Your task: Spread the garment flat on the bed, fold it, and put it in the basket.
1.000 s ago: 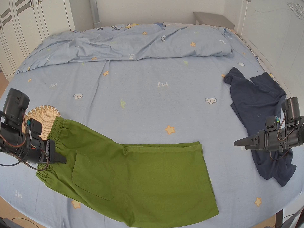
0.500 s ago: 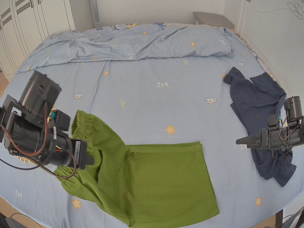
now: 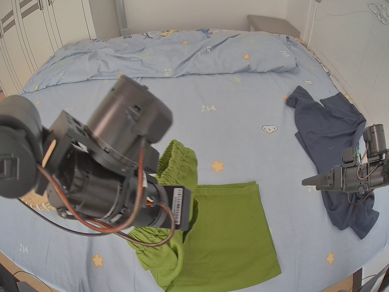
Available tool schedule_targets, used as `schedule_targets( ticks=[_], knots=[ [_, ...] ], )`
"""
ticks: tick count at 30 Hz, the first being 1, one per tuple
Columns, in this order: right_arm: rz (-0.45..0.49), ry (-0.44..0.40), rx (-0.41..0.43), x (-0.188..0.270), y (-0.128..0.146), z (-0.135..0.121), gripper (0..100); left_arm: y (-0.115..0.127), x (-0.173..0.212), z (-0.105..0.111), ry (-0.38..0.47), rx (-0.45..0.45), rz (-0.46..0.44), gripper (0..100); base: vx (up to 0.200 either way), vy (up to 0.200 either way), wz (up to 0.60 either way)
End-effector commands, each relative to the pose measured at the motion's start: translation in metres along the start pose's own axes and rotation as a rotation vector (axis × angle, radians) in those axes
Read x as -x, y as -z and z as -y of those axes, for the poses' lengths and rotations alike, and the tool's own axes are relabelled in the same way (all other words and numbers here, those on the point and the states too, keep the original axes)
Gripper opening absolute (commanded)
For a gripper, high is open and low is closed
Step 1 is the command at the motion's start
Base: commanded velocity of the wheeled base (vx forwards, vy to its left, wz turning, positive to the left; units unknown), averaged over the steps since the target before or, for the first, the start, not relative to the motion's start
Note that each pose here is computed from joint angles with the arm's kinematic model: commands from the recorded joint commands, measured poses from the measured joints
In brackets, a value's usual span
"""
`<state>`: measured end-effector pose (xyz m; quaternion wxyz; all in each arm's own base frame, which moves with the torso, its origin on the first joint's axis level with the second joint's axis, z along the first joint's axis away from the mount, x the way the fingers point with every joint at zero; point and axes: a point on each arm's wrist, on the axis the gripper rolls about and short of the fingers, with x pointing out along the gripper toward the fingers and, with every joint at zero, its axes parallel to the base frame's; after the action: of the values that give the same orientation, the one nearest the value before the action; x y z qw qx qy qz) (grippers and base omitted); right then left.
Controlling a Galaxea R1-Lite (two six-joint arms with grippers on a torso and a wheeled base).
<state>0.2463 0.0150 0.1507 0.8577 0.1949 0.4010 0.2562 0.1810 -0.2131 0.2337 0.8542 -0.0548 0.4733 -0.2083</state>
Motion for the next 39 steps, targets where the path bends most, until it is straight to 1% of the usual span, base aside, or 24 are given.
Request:
schedule_targets(
  ticks=[1,4,7,12,18,22,23,24,25,28,29,32,34,35,36,37,38,39],
  knots=[
    [0.001,0.002,-0.003,-0.001,0.0,0.002,100,0.008,-0.035,0.026,-0.016,-0.014,-0.056,0,0.0,0.0,0.0],
    [-0.003,0.006,-0.01,-0.003,0.0,0.005,100,0.015,-0.055,0.037,-0.02,0.003,-0.08,0,0.0,0.0,0.0],
    [-0.012,0.006,-0.014,-0.006,0.001,0.007,100,0.015,-0.064,0.041,-0.013,0.023,-0.076,0,0.0,0.0,0.0],
    [-0.022,0.003,-0.016,-0.009,0.002,0.007,100,0.014,-0.063,0.047,0.022,0.031,-0.049,0,0.0,0.0,0.0],
    [-0.025,0.001,-0.016,-0.009,0.003,0.007,100,0.014,-0.062,0.052,0.054,0.045,-0.04,0,0.0,0.0,0.0],
    [-0.026,0.0,-0.015,-0.01,0.003,0.006,100,0.014,-0.062,0.058,0.106,0.065,-0.036,0,0.0,0.0,0.0],
    [-0.03,0.0,-0.017,-0.011,0.004,0.007,100,0.014,-0.062,0.061,0.132,0.072,-0.037,100,0.0,0.0,0.0],
    [-0.031,0.0,-0.017,-0.011,0.004,0.007,100,0.015,-0.062,0.062,0.137,0.071,-0.038,100,0.0,0.0,0.0],
    [-0.032,0.001,-0.019,-0.011,0.004,0.008,100,0.014,-0.066,0.064,0.171,0.077,-0.048,100,0.0,0.0,0.0],
    [-0.033,0.001,-0.02,-0.011,0.004,0.008,100,0.014,-0.068,0.067,0.193,0.078,-0.049,100,0.0,0.0,0.0],
    [-0.033,0.001,-0.019,-0.011,0.004,0.008,100,0.015,-0.074,0.07,0.213,0.084,-0.054,100,0.0,0.0,0.0],
    [-0.033,0.001,-0.019,-0.011,0.004,0.008,100,0.014,-0.076,0.074,0.278,0.128,-0.061,100,0.0,0.0,0.0],
    [-0.039,0.002,-0.023,-0.013,0.004,0.009,100,0.013,-0.077,0.075,0.333,0.162,-0.092,100,0.0,0.0,0.0],
    [-0.043,0.003,-0.026,-0.014,0.004,0.01,100,0.012,-0.075,0.073,0.368,0.18,-0.109,100,0.0,0.0,0.0],
    [-0.044,0.003,-0.027,-0.014,0.004,0.01,100,0.012,-0.075,0.071,0.376,0.186,-0.117,100,0.0,0.0,0.0],
    [-0.046,0.003,-0.027,-0.015,0.005,0.01,100,0.008,-0.075,0.066,0.402,0.211,-0.133,100,0.0,0.0,0.0],
    [-0.046,0.0,-0.023,-0.015,0.005,0.01,100,0.001,-0.07,0.058,0.42,0.238,-0.129,100,0.0,0.0,0.0],
    [-0.046,0.0,-0.023,-0.015,0.005,0.01,100,0.0,-0.07,0.056,0.423,0.243,-0.127,100,0.0,0.0,0.0]
  ],
)
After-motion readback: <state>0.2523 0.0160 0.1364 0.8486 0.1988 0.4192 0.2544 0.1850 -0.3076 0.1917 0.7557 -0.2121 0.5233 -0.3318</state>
